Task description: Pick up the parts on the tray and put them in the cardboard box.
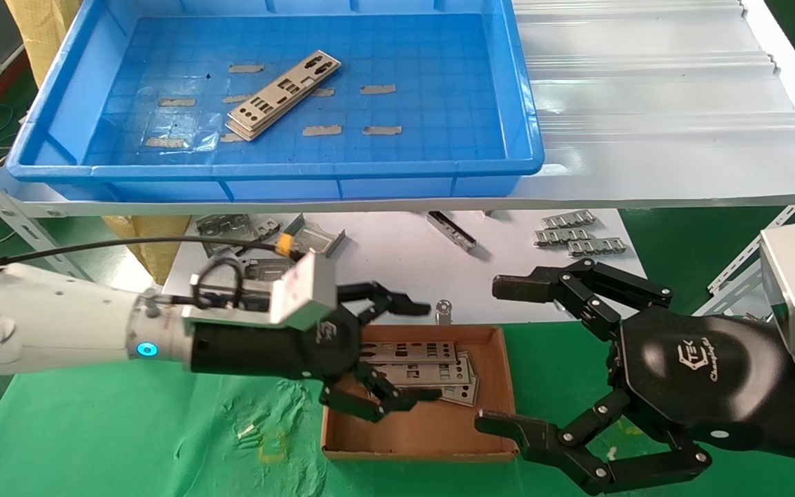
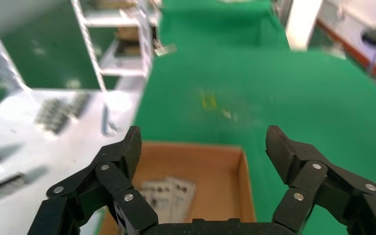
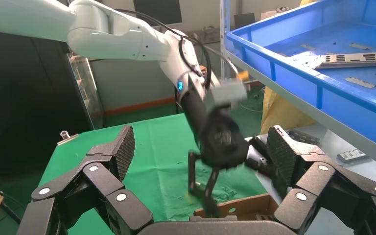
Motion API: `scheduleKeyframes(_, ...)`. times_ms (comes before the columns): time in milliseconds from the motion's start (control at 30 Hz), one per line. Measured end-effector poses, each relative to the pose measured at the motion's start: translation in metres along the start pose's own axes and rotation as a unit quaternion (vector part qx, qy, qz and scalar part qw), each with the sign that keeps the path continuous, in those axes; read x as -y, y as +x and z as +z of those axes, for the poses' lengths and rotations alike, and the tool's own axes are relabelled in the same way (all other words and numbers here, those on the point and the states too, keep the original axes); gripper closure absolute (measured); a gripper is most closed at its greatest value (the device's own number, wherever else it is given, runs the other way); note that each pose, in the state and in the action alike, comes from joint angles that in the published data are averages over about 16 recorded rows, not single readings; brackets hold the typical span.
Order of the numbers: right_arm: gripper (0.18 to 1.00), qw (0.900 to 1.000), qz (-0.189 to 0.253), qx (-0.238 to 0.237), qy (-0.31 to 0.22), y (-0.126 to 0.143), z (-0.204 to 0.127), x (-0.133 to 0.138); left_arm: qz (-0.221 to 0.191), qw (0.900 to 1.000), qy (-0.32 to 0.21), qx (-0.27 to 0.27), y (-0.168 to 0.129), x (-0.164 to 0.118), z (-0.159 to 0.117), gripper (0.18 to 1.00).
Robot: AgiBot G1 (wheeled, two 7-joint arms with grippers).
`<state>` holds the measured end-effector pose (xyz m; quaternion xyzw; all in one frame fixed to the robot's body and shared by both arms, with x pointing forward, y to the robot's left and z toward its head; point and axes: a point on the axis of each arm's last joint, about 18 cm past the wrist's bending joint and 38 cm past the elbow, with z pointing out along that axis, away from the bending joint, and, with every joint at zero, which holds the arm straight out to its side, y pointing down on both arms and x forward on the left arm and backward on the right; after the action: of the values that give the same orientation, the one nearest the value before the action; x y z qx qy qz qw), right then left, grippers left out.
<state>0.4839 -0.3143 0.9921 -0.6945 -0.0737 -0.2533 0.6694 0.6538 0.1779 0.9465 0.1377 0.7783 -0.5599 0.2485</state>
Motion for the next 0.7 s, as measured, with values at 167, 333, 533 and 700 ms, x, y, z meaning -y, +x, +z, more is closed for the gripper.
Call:
scheduleKeyframes(167, 0.178, 1.000, 0.000, 0.000, 0.000, 0.000, 0.000, 0.000, -0.011, 0.9998, 0.019, 0.001, 0.002, 0.003, -0.007, 0.266)
scheduleKeyframes(333, 0.178, 1.000, 0.000, 0.000, 0.000, 0.000, 0.000, 0.000, -0.015, 0.9995, 0.026, 0.006, 0.003, 0.003, -0.011, 0.218)
scheduleKeyframes(533, 0.178, 1.000, 0.000, 0.000, 0.000, 0.000, 0.000, 0.000, -0.019, 0.9991, 0.035, 0.015, 0.004, 0.002, -0.019, 0.191)
scheduleKeyframes(700, 0.178, 1.000, 0.000, 0.000, 0.000, 0.000, 0.000, 0.000, -0.026, 0.9980, 0.051, 0.027, 0.007, 0.004, -0.032, 0.184)
